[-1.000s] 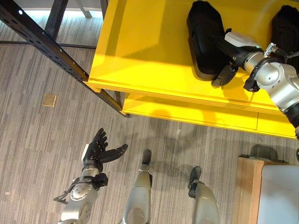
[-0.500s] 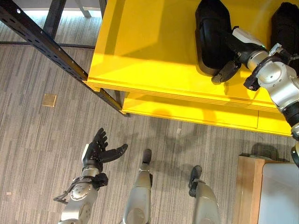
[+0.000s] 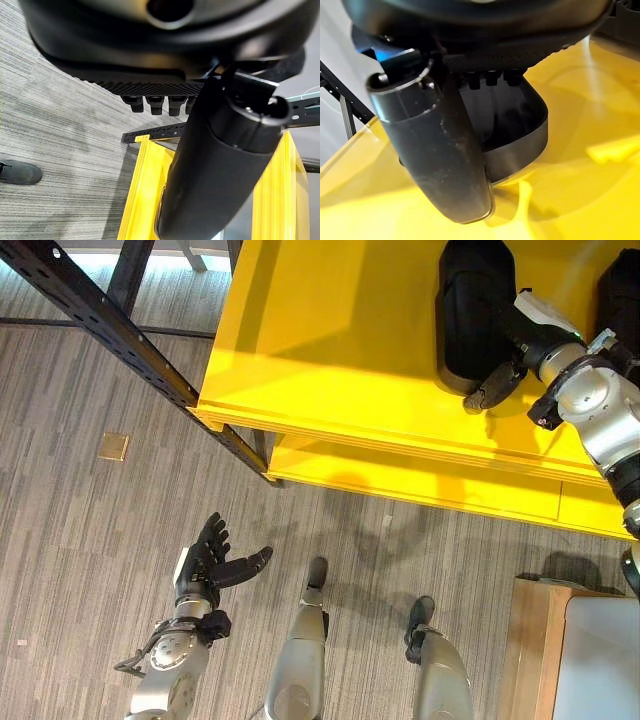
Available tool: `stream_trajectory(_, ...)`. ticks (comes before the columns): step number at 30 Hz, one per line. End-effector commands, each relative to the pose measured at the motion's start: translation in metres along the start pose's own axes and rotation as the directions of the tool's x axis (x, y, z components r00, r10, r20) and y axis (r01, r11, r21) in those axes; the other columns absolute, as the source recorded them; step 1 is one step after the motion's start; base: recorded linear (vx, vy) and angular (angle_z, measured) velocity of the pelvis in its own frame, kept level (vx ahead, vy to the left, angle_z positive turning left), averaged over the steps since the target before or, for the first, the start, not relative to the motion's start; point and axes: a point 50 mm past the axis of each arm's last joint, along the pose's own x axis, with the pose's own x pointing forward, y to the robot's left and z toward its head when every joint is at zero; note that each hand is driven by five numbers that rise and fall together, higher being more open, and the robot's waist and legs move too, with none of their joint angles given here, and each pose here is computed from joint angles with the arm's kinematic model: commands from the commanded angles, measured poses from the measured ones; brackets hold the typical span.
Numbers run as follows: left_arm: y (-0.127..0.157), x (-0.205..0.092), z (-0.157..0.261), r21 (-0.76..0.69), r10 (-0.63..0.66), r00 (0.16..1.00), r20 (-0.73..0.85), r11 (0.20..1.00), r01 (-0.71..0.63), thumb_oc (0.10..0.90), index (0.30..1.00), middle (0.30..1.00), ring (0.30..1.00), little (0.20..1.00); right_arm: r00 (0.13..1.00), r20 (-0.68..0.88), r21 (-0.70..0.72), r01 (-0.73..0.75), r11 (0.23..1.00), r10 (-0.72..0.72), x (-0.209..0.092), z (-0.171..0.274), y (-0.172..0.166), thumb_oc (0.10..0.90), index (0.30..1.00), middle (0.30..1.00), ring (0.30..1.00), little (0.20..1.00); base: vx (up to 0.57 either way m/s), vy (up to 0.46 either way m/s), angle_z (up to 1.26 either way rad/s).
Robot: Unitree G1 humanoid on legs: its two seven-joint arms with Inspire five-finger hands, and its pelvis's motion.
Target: Move parts from the plastic box to the shelf.
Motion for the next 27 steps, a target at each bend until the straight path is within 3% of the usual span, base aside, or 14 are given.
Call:
stream_trajectory(1,0.004,0.001,0.040,0.063,-0.033,0.981,0.190,0.998,0.021,0.900,1.000,1.000,1.000,1.000,0.974,0.029,0.048,0.223,0.974,-0.225,0.004,0.021,-0.044,0.900,1.000,1.000,1.000,1.000,0.05,0.022,0.08)
stream_trajectory(7,0.006,0.002,0.043,0.062,-0.023,0.980,0.197,0.998,0.011,0.900,1.000,1.000,1.000,1.000,0.969,0.082,0.112,0.224,0.968,-0.234,0.008,0.039,-0.042,0.900,1.000,1.000,1.000,1.000,0.04,0.024,0.04)
stream_trajectory(27,0.007,0.002,0.046,0.074,-0.024,0.978,0.206,0.997,0.009,0.900,1.000,1.000,1.000,1.000,0.981,0.050,0.208,0.173,0.963,-0.187,0.016,0.042,-0.012,0.900,1.000,1.000,1.000,1.000,0.00,0.002,0.01)
